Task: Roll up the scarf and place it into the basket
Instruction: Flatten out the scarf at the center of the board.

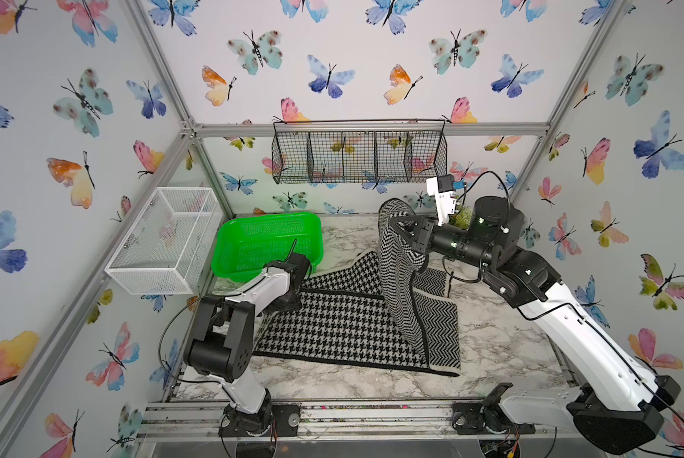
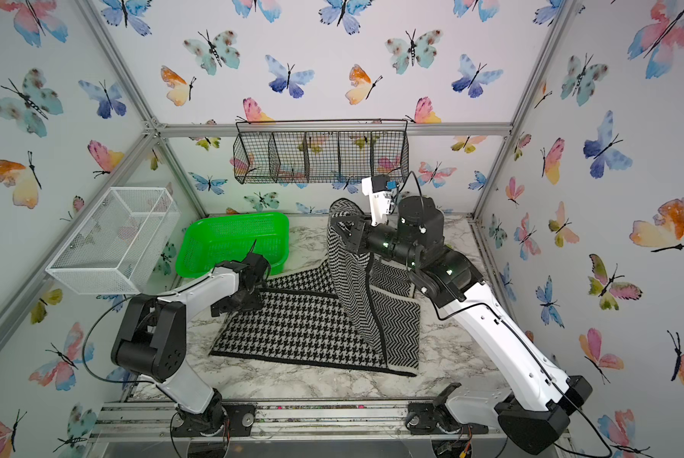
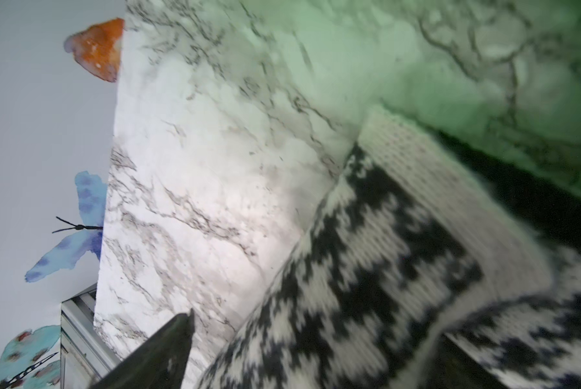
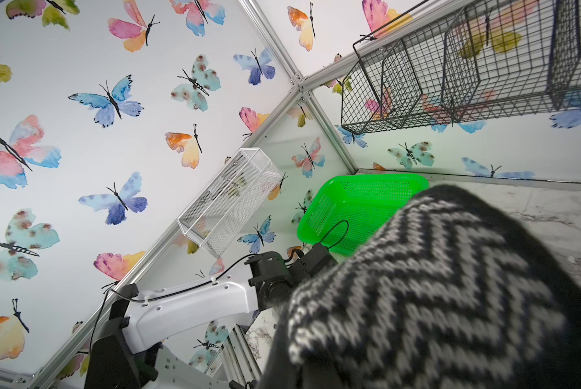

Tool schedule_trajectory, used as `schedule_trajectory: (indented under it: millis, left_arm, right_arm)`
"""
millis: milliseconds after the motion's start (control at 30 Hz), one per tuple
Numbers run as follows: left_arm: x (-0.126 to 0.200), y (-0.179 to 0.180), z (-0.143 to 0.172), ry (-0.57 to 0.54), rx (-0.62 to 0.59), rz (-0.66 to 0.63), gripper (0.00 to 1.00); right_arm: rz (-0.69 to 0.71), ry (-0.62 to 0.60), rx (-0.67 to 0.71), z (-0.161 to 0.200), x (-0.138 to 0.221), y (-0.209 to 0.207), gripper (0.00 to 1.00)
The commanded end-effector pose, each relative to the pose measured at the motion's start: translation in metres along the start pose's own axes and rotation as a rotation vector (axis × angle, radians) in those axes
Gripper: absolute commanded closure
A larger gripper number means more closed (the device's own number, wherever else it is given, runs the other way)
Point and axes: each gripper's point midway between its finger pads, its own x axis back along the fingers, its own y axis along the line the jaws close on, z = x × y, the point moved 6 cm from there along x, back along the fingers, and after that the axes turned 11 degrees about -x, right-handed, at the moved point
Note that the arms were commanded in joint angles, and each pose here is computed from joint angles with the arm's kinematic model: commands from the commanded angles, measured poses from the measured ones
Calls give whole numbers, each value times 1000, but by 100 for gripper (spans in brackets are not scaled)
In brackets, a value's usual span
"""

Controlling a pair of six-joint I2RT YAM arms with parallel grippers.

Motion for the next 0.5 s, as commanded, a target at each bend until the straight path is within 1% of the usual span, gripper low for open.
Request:
schedule_trajectory:
  millis: [0, 167, 333, 467]
  left_arm:
    - [24, 19, -11, -60, 23, 42, 2]
    - [36, 26, -14, -86, 41, 95, 2]
    - [45, 26, -14, -128, 68, 165, 2]
    - [54, 22, -13, -142, 68, 273, 2]
  right_arm:
    - [-37, -15, 14, -1, -5, 7, 99]
    - [-48, -1, 11, 7, -14, 15, 99]
    - [-44, 44, 37, 30, -40, 37, 99]
    - [-38, 76, 46, 50, -60, 51, 99]
